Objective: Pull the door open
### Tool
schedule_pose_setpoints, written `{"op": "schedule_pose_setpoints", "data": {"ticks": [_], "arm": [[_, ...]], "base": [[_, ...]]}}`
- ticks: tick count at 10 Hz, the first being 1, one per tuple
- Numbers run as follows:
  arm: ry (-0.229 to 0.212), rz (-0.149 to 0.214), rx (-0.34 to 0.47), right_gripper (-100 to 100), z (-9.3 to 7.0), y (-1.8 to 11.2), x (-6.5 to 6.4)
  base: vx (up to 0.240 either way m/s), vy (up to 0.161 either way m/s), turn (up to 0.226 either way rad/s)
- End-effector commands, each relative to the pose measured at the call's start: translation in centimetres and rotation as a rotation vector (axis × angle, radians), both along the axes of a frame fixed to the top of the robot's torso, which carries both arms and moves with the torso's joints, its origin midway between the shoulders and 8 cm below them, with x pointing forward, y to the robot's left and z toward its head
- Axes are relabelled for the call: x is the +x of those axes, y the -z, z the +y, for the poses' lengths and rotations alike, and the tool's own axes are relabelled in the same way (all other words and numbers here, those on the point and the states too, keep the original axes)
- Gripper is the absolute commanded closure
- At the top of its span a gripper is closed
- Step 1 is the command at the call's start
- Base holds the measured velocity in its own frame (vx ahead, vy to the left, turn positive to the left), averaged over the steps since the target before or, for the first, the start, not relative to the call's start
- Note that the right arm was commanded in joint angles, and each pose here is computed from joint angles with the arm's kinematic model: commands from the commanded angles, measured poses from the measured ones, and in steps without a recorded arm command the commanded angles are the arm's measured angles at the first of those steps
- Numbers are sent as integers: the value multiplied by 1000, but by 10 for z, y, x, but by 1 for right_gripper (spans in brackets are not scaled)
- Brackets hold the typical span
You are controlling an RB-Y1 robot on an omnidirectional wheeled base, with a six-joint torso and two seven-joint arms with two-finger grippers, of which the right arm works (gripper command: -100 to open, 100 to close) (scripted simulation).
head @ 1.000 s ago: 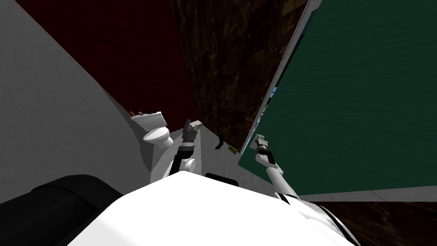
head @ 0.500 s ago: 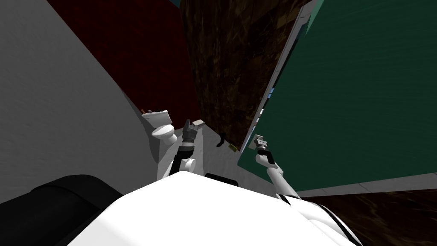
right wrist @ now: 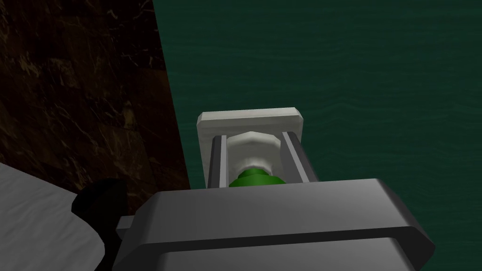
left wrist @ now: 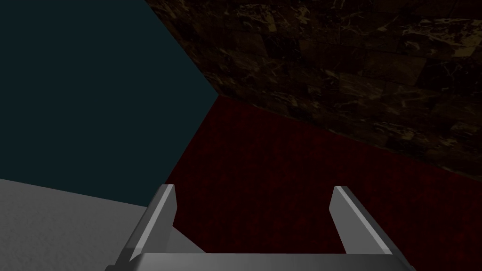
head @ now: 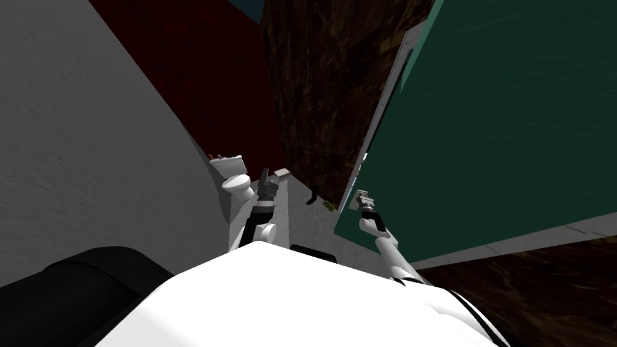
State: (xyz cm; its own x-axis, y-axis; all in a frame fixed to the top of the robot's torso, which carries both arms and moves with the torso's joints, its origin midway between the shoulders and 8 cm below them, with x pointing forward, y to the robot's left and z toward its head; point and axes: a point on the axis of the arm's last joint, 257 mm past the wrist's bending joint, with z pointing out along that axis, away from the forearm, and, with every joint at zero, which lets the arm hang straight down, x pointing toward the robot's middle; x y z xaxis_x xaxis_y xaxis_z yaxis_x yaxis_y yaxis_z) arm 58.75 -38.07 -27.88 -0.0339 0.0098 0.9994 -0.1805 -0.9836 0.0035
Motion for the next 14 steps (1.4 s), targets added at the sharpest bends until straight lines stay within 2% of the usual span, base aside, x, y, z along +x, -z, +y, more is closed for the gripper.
{"op": "schedule_pose_setpoints", "data": {"ticks": [1,4,6,7,13,14], "arm": [[-35,14,1,100,19,7,2],[-103,22,0,100,58,12,2],[-103,22,0,100,58,12,2],[-128,25,0,100,72,13,2],[-198,31,2,100,113,16,-1],[-217,33,3,100,124,16,-2]], "base": [[-66,-20,-64],[-58,-43,-56],[-49,-38,4],[-41,-35,-38],[-68,-74,-21],[-133,-107,-26]]}}
